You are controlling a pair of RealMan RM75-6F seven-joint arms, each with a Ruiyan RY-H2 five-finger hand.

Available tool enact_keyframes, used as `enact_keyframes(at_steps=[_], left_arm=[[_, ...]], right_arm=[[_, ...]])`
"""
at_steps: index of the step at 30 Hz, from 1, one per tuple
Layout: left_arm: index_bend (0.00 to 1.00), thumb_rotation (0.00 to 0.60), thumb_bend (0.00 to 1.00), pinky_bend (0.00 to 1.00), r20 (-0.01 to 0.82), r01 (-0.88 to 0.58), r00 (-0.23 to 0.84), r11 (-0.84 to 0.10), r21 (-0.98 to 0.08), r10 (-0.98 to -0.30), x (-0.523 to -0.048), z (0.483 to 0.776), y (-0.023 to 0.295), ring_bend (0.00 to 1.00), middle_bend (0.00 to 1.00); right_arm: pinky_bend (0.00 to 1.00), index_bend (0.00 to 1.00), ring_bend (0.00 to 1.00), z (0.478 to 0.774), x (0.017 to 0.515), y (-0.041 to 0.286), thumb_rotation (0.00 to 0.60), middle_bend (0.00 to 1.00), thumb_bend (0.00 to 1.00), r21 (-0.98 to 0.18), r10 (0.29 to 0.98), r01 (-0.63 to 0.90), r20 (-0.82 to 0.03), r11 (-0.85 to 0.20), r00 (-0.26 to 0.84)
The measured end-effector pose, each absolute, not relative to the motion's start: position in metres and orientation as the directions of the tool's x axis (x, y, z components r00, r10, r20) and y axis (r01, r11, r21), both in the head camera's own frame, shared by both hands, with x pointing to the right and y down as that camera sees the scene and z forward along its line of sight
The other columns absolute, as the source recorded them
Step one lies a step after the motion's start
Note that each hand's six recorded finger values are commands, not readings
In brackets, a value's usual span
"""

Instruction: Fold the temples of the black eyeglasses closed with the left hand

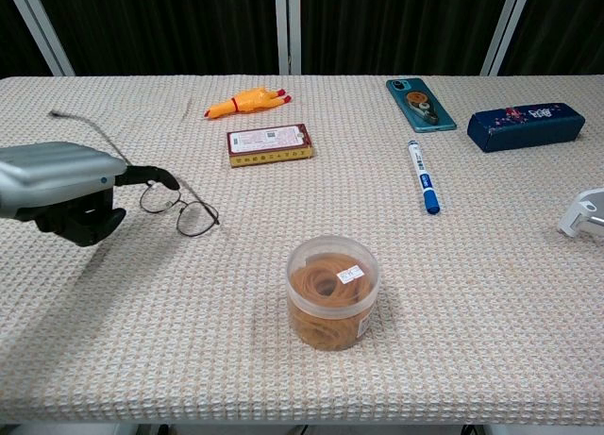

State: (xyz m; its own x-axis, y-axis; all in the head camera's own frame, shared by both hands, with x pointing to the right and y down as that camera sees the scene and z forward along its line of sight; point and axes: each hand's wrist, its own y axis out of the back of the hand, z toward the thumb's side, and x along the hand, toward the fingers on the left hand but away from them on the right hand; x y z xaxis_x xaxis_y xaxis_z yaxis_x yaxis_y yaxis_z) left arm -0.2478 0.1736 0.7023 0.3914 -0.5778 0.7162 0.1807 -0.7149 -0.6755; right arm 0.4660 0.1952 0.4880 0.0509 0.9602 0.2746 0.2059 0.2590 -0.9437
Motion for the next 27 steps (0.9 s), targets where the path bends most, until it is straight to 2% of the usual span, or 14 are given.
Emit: enact_keyframes(at_steps=[5,8,11,19,23,27], left_arm=[[0.14,0.6,0.66,0.96,0.727,0.145,0.352,-0.733,-0.665,-0.59,-0.268,0.696,0.185,0.94,0.99],[0.18,0.6,0.67,0.96,0.75,0.108,0.299,-0.76,-0.641,-0.59,-0.289,0.695,0.192,0.93,0.98],[0.16,0.6,0.66,0.95,0.758,0.063,0.231,-0.768,-0.637,-0.61,-0.312,0.697,0.194,0.93,0.98],[0.1,0.6,0.65,0.96,0.649,-0.101,0.078,-0.653,-0.75,-0.757,-0.36,0.7,0.17,0.94,0.98],[0.09,0.6,0.65,0.96,0.618,-0.198,0.05,-0.614,-0.764,-0.785,-0.367,0.705,0.159,0.94,0.98],[0.09,0.6,0.65,0.96,0.609,-0.26,0.088,-0.608,-0.75,-0.789,-0.356,0.711,0.152,0.94,0.99]], right_arm=[[0.0,0.0,0.0,0.489,0.466,0.196,0.6,0.0,0.44,-0.943,0.96,0.206,0.275,0.26,0.05],[0.0,0.0,0.0,0.487,0.467,0.197,0.6,0.0,0.44,-0.942,0.959,0.206,0.279,0.264,0.05],[0.0,0.0,0.0,0.485,0.466,0.198,0.6,0.0,0.44,-0.941,0.957,0.205,0.284,0.268,0.052],[0.0,0.0,0.0,0.482,0.46,0.199,0.6,0.0,0.44,-0.939,0.954,0.206,0.292,0.274,0.062],[0.0,0.0,0.0,0.48,0.457,0.199,0.6,0.0,0.44,-0.938,0.952,0.207,0.297,0.278,0.067],[0.0,0.0,0.0,0.479,0.457,0.2,0.6,0.0,0.44,-0.939,0.953,0.202,0.295,0.278,0.063]])
